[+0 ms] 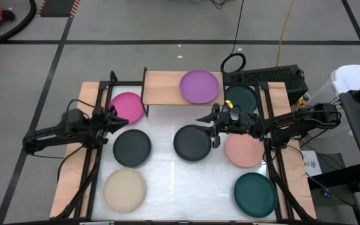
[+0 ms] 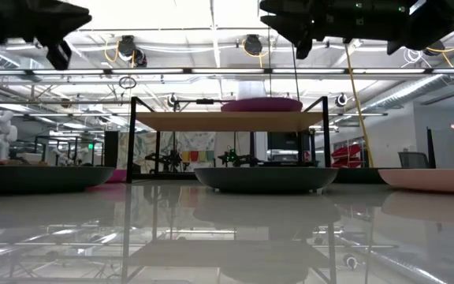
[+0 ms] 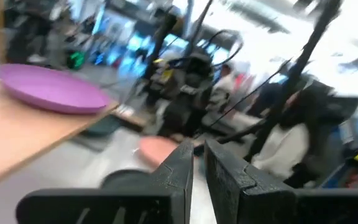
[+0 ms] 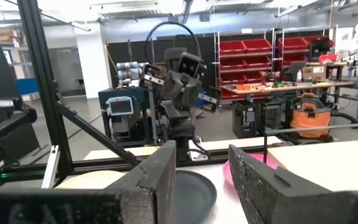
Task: Place and stack plates onto a shelf
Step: Stack the pink plate on top of the purple plate on the shelf
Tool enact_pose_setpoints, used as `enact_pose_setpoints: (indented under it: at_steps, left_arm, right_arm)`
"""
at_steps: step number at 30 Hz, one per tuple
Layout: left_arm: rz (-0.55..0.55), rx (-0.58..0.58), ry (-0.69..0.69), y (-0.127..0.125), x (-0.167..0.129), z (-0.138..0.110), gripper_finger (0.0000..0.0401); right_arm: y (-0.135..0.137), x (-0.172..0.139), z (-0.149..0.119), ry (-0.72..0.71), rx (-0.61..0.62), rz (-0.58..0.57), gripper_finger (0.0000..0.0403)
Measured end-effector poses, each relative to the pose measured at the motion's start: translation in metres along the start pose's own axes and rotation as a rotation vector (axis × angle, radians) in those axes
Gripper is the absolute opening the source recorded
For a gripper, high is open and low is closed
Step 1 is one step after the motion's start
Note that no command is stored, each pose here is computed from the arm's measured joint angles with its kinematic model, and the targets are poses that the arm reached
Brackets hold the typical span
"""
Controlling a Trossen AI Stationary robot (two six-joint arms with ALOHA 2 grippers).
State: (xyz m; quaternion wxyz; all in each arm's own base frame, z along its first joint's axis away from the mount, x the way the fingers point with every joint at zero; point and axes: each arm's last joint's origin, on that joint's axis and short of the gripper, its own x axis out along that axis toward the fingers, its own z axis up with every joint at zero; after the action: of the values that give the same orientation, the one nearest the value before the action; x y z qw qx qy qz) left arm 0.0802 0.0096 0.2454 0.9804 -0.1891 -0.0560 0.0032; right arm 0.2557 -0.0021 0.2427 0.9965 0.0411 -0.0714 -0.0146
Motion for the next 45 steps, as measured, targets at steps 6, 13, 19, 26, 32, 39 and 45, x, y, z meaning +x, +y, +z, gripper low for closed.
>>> enact_pose_setpoints:
  at_steps: [6,13,19,26,32,39,45]
  left_arm:
    - [0.265,0.057,0.2,-0.012,0.008,0.045,0.0044]
    - [0.449,0.141,0.375,-0.013,0.039,0.068,0.0044]
    - [0.476,0.17,0.493,-0.004,0.058,0.053,0.0044]
    - [0.572,0.12,0.602,0.008,0.071,0.034,0.0044]
    - [0.698,0.144,0.773,0.015,0.068,0.025,0.0044]
    - [0.884,0.187,0.904,0.024,0.07,0.035,0.0044]
    - [0.959,0.201,0.957,0.033,0.074,0.037,0.0044]
  right_arm:
    - [0.0,0.0,0.003,-0.034,-0.017,-0.001,0.013]
    - [0.0,0.0,0.003,-0.034,-0.016,0.0,0.013]
    - [0.0,0.0,0.003,-0.025,-0.014,0.002,0.013]
    - [0.0,0.0,0.0,-0.002,-0.014,0.0,0.013]
    - [0.0,0.0,0.001,-0.004,-0.014,-0.002,0.013]
    - [-0.002,0.0,0.001,-0.009,-0.015,-0.078,0.013]
    - [-0.002,0.0,0.001,-0.009,-0.014,-0.077,0.013]
